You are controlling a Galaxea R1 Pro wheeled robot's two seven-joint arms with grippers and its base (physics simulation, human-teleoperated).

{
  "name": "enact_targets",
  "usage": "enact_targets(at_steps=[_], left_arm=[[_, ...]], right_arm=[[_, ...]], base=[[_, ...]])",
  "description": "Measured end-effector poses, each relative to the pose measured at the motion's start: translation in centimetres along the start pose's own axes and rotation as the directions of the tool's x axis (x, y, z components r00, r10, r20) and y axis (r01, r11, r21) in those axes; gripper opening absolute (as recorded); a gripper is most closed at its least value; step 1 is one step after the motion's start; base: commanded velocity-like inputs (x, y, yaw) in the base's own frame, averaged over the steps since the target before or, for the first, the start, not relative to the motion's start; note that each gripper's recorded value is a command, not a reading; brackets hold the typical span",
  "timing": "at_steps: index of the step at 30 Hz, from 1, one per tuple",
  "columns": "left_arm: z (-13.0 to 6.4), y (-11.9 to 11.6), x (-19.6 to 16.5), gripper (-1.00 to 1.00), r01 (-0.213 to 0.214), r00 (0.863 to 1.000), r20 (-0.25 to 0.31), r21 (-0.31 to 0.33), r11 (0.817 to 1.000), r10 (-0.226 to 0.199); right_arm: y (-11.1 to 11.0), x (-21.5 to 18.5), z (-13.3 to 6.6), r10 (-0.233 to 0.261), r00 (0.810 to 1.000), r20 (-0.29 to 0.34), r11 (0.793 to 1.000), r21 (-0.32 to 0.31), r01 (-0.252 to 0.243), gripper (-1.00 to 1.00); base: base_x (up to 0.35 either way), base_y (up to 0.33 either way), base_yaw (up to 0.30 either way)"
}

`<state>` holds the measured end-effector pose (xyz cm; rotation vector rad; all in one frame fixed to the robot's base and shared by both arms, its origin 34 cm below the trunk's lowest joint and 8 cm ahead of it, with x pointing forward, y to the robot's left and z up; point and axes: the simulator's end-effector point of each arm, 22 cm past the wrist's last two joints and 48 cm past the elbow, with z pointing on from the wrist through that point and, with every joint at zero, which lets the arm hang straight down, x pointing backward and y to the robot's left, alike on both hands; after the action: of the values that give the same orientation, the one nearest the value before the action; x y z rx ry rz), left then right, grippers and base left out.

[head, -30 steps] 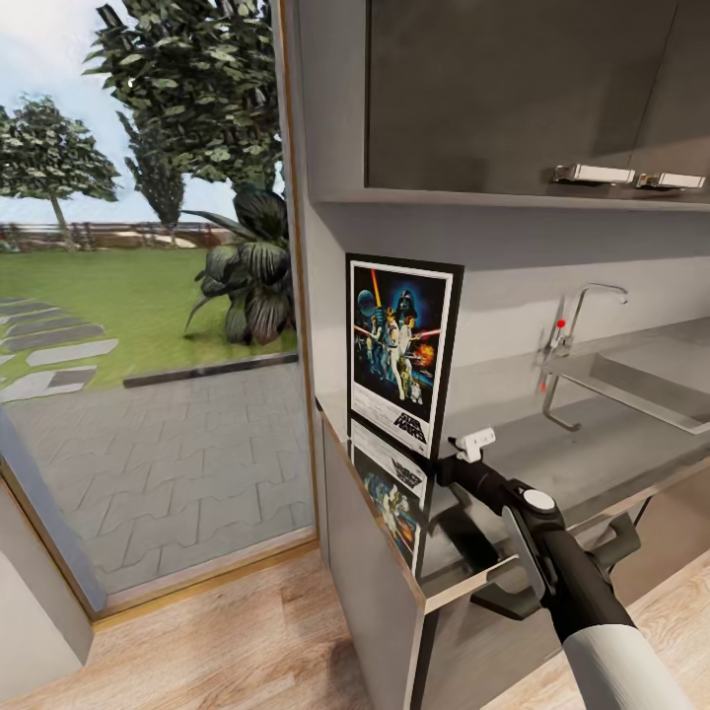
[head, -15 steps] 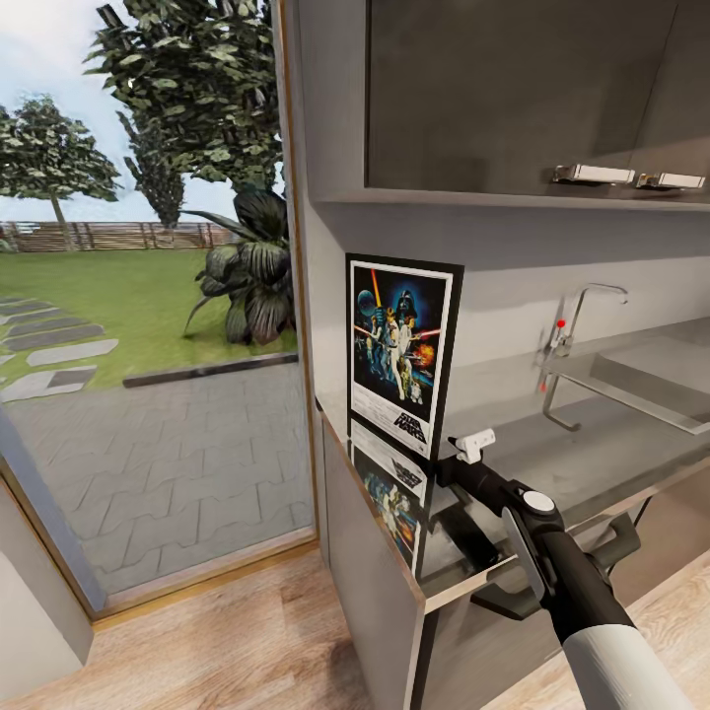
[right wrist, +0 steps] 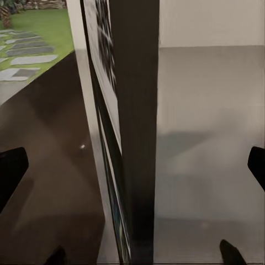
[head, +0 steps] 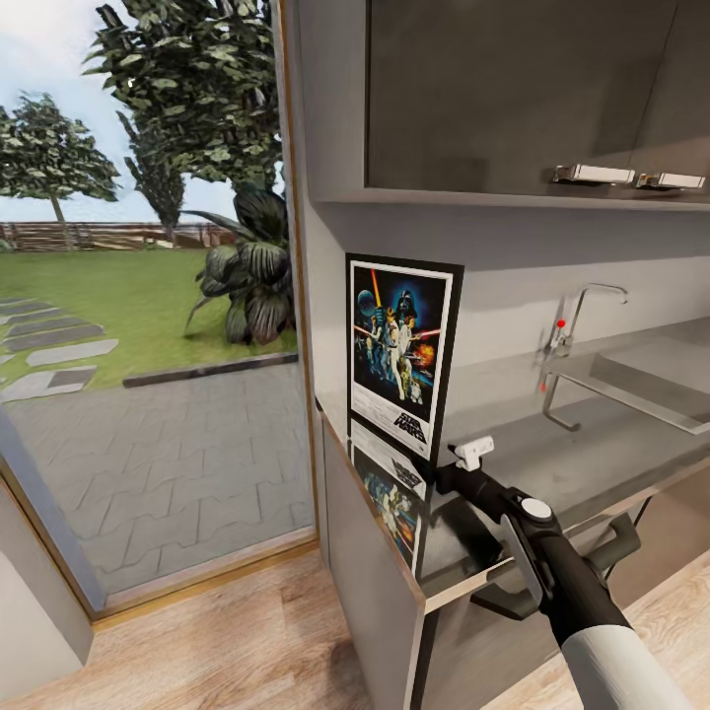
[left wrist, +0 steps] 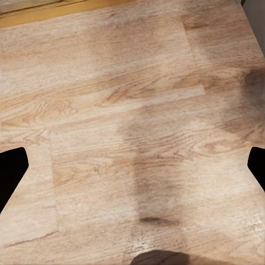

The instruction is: Pick up the poster from the kitchen countertop and hang it on one of the wall nails in the kitchen.

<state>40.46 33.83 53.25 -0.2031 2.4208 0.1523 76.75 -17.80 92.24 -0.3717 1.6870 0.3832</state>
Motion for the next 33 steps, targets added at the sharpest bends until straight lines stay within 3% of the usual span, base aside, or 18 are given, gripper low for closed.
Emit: enact_targets(at_steps=[33], left_arm=[[-0.01,0.0,0.05,1.0,0.0,1.0,-0.001,0.0,1.0,0.0]], right_arm=[[-0.09,0.59,0.05,0.002,1.0,-0.002,1.0,0.001,-0.002,1.0]], base=[[0.002,0.0,0.0]])
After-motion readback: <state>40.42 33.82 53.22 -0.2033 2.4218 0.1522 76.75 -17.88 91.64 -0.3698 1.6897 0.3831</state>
